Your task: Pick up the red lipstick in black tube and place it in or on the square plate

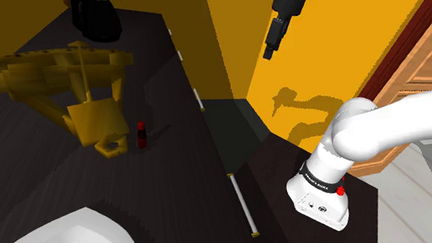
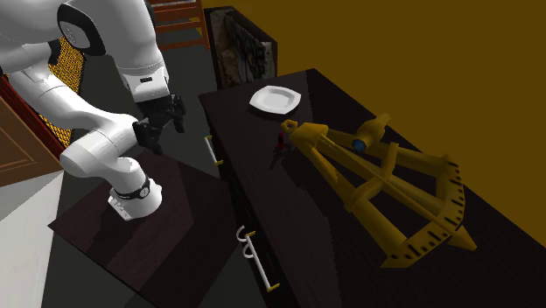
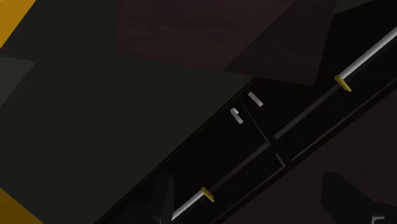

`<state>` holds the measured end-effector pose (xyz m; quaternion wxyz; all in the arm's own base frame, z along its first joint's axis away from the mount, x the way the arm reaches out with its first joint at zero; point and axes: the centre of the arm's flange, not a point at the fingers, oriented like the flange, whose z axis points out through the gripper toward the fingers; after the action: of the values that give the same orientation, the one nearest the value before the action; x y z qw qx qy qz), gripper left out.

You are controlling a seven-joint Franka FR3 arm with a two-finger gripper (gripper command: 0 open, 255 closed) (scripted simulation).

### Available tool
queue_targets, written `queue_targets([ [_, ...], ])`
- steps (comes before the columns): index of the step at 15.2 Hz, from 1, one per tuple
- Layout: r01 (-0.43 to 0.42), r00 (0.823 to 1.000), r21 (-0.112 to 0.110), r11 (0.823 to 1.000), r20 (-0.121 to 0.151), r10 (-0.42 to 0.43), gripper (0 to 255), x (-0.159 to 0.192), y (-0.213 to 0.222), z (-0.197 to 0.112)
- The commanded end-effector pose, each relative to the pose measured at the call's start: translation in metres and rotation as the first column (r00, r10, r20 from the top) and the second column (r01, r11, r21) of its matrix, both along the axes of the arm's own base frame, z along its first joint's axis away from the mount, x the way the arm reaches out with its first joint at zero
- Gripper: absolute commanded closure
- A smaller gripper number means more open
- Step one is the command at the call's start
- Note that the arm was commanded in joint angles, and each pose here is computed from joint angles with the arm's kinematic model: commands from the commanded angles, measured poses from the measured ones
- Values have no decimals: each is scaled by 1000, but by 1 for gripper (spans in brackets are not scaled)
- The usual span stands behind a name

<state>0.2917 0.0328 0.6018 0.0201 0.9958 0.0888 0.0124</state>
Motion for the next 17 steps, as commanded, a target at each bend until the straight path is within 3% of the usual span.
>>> queue_targets([
  [1,0,1000,0,1000,0,0,0,0,0,0],
  [17,-116,989,26,993,-89,118,0,106,174,-70],
])
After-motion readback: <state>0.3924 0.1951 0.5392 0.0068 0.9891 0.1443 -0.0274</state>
